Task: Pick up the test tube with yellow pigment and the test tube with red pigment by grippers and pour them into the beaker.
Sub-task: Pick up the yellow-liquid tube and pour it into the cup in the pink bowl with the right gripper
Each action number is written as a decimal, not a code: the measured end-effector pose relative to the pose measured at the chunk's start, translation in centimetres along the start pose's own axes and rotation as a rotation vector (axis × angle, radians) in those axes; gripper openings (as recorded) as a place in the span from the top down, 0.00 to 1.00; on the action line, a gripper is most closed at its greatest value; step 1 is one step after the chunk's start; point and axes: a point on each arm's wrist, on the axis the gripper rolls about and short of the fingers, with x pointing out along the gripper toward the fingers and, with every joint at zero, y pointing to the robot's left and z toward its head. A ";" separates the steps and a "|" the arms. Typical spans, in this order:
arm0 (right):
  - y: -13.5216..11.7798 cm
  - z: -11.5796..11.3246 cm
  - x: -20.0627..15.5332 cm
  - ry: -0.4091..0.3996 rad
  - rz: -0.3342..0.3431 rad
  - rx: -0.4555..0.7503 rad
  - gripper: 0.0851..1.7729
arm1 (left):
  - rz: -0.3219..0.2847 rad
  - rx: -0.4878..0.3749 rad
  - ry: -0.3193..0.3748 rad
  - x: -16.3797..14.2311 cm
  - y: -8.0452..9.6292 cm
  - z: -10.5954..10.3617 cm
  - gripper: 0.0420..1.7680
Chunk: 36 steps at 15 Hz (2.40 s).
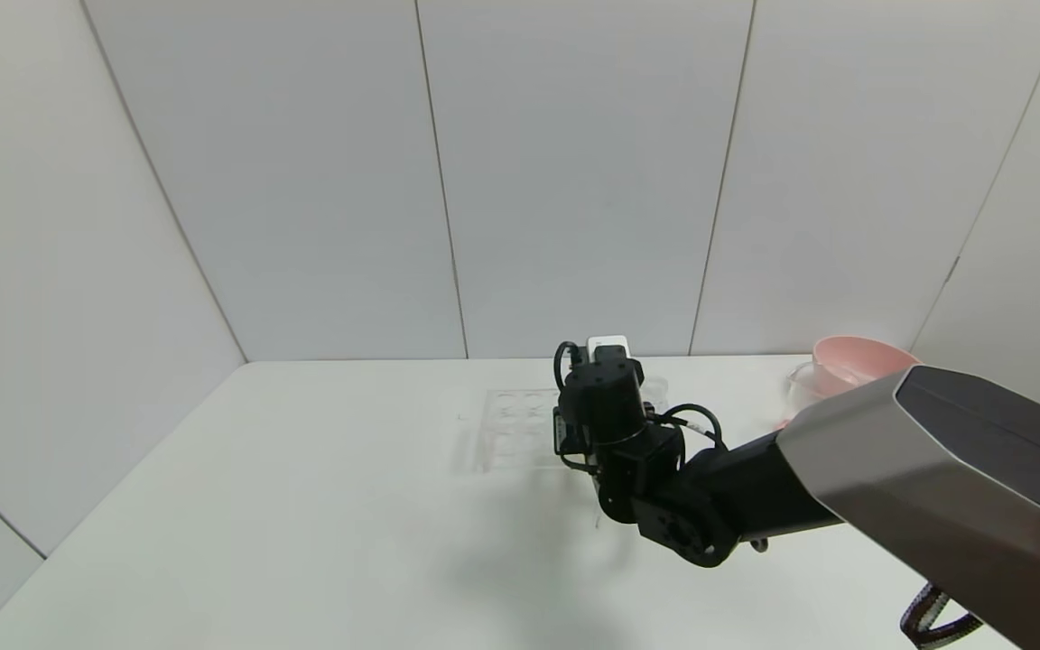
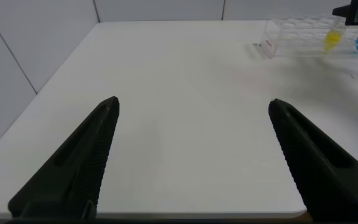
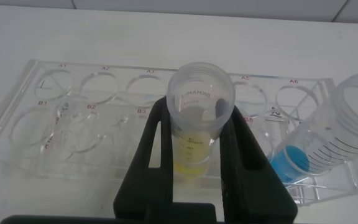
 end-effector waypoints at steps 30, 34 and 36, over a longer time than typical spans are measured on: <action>-6.3 5.7 -11.7 0.030 0.236 -0.063 0.76 | 0.000 0.000 0.000 0.0 0.0 0.0 0.03; -11.3 6.1 -13.8 0.079 0.304 -0.087 0.76 | 0.000 0.000 0.000 0.0 0.0 0.0 0.03; -14.2 6.4 -14.4 0.105 0.327 -0.100 0.76 | 0.000 0.000 0.000 0.0 0.0 0.0 0.03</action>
